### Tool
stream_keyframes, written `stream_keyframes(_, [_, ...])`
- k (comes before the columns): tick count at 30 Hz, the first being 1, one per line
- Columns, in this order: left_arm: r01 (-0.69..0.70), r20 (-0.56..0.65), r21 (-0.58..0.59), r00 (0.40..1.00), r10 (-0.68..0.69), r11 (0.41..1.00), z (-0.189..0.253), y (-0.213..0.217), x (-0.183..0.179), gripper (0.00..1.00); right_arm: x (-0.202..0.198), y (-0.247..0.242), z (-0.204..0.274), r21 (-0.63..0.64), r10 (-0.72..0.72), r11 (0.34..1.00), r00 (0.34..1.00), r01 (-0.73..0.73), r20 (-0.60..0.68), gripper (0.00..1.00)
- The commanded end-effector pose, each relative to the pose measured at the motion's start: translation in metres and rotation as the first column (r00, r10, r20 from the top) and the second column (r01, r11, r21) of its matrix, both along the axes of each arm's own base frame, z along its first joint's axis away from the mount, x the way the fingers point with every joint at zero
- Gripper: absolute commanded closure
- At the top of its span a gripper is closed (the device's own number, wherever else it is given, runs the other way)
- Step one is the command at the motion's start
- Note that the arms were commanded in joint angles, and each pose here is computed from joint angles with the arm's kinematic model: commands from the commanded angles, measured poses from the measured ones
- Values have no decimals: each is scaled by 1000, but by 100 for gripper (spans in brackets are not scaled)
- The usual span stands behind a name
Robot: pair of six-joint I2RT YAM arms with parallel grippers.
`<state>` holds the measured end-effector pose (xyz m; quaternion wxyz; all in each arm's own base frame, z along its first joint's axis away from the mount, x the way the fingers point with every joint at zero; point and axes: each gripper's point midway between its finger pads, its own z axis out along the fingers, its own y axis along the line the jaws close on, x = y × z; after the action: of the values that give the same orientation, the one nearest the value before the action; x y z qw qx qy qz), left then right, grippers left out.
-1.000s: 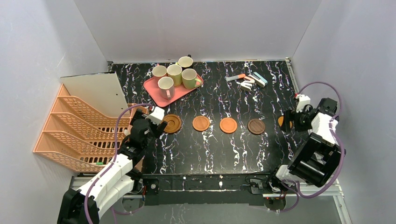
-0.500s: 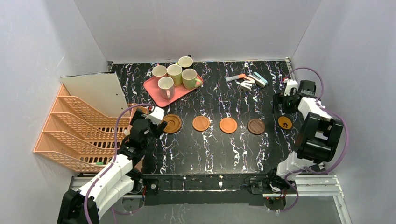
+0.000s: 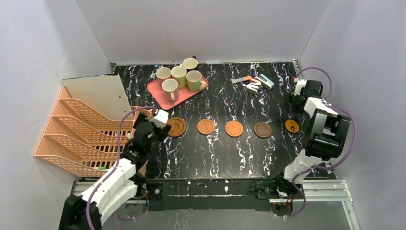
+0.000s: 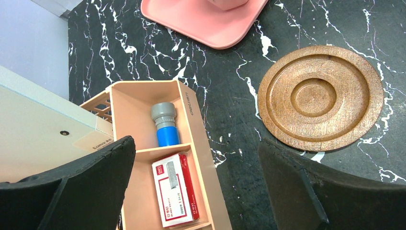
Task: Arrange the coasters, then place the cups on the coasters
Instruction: Move the coaster to the center of the board.
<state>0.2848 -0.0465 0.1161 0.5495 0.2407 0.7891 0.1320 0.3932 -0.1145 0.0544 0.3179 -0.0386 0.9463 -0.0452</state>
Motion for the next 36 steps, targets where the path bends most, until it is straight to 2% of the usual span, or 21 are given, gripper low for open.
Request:
stream_keyframes(1, [-14,15,-20,1000,14,1000,3,2,0,2,12,-26,6,-93,-82,992,996,85,34,1])
stream_keyframes(19, [-12,15,-21,1000,12,1000,2,2,0,2,-12,-60,-24,-154,-174,975,981,161,-80,1])
stream_keyframes(30, [-11,16,-22,1000,11,1000,3,2,-1,2,-35,-38,-27,-76,-86,994,991,78,-106,1])
stream_keyframes(36, [-12,16,-22,1000,12,1000,3,2,-1,2,-46,-34,-21,-88,-66,994,992,57,-105,1])
